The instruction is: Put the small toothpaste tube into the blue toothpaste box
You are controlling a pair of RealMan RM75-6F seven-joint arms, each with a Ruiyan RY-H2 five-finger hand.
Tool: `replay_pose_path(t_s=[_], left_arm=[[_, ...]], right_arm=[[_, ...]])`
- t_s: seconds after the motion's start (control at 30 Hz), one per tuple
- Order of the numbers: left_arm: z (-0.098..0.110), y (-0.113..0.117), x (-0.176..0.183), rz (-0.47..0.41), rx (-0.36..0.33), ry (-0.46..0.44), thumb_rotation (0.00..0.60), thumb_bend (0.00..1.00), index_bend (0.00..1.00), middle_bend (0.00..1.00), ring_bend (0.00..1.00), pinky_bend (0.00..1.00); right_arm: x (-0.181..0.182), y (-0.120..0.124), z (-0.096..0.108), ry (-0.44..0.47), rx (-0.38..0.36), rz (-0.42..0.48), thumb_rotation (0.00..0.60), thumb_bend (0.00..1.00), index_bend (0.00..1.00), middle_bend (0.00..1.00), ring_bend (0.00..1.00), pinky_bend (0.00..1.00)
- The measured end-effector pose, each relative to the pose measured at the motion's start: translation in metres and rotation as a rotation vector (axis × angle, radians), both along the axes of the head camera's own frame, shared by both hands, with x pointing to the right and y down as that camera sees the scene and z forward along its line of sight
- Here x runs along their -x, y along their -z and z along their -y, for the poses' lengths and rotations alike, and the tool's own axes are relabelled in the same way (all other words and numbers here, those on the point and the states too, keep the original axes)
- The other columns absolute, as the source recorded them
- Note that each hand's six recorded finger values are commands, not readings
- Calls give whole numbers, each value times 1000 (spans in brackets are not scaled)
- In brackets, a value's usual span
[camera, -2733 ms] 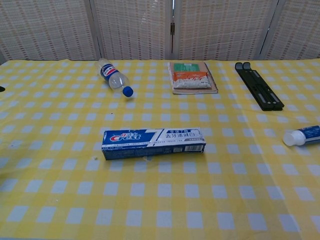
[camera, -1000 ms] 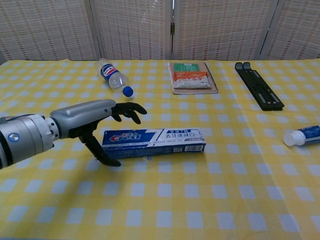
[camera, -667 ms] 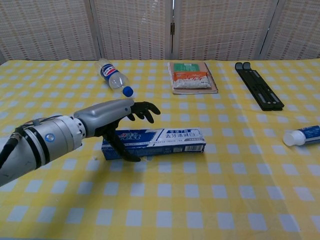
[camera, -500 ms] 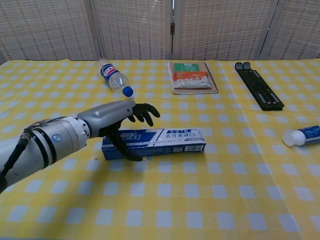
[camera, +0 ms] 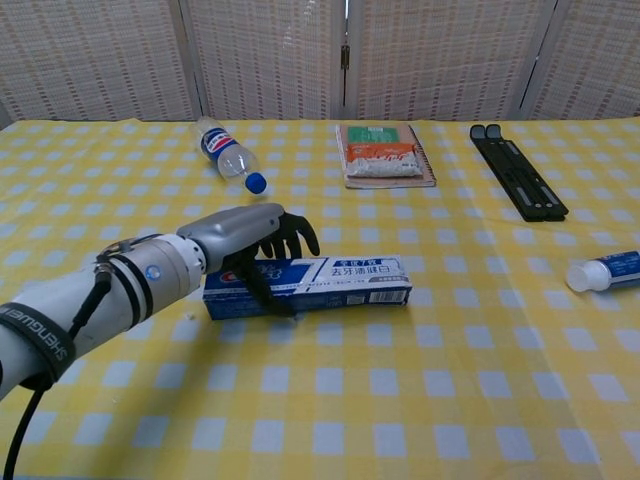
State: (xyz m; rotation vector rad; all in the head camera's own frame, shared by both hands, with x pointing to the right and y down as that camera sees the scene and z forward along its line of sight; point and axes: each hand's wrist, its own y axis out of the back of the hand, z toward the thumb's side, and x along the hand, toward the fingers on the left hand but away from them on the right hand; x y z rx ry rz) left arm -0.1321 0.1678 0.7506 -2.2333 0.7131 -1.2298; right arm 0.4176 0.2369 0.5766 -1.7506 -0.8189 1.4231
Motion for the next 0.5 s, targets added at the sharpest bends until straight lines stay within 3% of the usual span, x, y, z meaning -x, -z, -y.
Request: replay_pose_path(t_s=[0.2, 0.5], left_arm=[[4, -5, 3, -8, -2, 44, 600, 125, 541, 690, 604, 493], [1, 12, 2, -76, -24, 45, 600, 173, 555, 703, 613, 498]], right_arm=[[-1, -2, 0, -1, 6, -5, 600, 261, 0, 0, 0, 0], [2, -7, 0, 16, 17, -10, 600, 261, 0, 0, 0, 0]])
